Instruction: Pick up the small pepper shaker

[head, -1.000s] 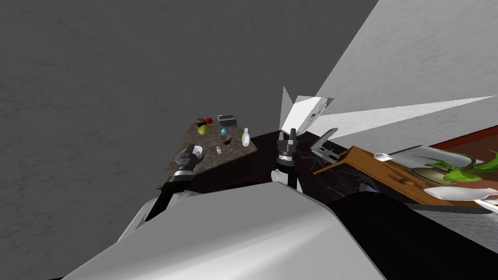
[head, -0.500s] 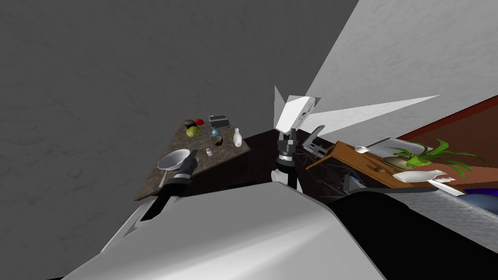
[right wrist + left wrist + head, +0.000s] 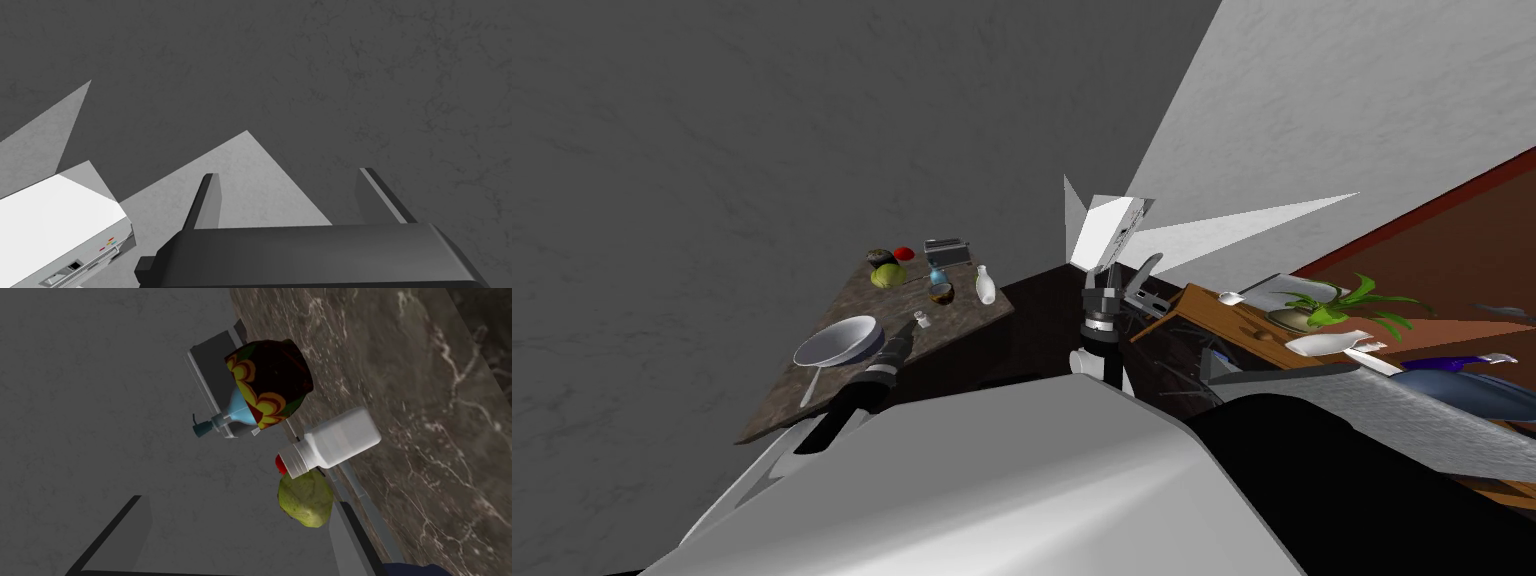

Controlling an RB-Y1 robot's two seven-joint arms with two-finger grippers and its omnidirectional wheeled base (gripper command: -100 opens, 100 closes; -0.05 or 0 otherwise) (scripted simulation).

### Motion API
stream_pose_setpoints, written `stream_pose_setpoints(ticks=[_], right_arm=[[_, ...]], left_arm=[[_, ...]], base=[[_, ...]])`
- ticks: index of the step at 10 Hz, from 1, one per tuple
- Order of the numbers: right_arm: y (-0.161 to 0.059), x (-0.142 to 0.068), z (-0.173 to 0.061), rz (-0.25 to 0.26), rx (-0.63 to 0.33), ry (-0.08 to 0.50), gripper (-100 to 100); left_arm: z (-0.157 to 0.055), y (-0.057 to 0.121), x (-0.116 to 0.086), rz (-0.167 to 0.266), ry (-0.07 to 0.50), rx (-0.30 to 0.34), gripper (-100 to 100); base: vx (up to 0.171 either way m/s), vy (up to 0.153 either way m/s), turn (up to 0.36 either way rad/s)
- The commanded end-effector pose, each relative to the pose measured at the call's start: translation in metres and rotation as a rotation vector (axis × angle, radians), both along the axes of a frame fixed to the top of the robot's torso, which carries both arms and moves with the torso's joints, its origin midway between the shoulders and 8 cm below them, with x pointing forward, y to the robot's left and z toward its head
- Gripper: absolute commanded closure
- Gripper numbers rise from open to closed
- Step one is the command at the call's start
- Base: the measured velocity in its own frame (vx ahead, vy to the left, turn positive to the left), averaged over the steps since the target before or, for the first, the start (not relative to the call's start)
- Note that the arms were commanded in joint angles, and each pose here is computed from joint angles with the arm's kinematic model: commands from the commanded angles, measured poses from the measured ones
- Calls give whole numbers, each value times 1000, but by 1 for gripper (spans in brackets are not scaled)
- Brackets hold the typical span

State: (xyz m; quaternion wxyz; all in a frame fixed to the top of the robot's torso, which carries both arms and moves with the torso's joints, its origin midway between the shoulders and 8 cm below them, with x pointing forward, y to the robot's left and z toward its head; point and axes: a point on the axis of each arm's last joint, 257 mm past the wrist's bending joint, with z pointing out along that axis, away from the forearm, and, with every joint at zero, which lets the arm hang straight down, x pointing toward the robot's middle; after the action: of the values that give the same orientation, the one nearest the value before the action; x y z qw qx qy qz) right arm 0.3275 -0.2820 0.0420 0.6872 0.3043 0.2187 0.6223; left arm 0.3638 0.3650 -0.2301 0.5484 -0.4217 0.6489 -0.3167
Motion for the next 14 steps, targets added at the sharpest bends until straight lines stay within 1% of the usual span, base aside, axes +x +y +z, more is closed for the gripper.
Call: stream_pose_setpoints(ticks=[1,2,6,9,10,14], right_arm=[[0,0,0,0,0,0,0],[0,0,0,0,0,0,0],[0,0,0,0,0,0,0],[0,0,0,0,0,0,0],[0,0,0,0,0,0,0],[0,0,0,0,0,0,0]], left_arm=[[-15,14,-3,15,61,40,-100],[-15,15,-3,16,62,40,-100],[-46,57,-18,61,205,151,-100],[-61,94,-31,101,308,246,-100],[-61,95,-32,103,311,246,-100],[-69,149,-50,163,439,385,-100]], base=[[22,-80,-79],[26,-45,-26],[47,-60,-78],[66,-71,-78],[47,-34,-14],[58,-55,-61]])
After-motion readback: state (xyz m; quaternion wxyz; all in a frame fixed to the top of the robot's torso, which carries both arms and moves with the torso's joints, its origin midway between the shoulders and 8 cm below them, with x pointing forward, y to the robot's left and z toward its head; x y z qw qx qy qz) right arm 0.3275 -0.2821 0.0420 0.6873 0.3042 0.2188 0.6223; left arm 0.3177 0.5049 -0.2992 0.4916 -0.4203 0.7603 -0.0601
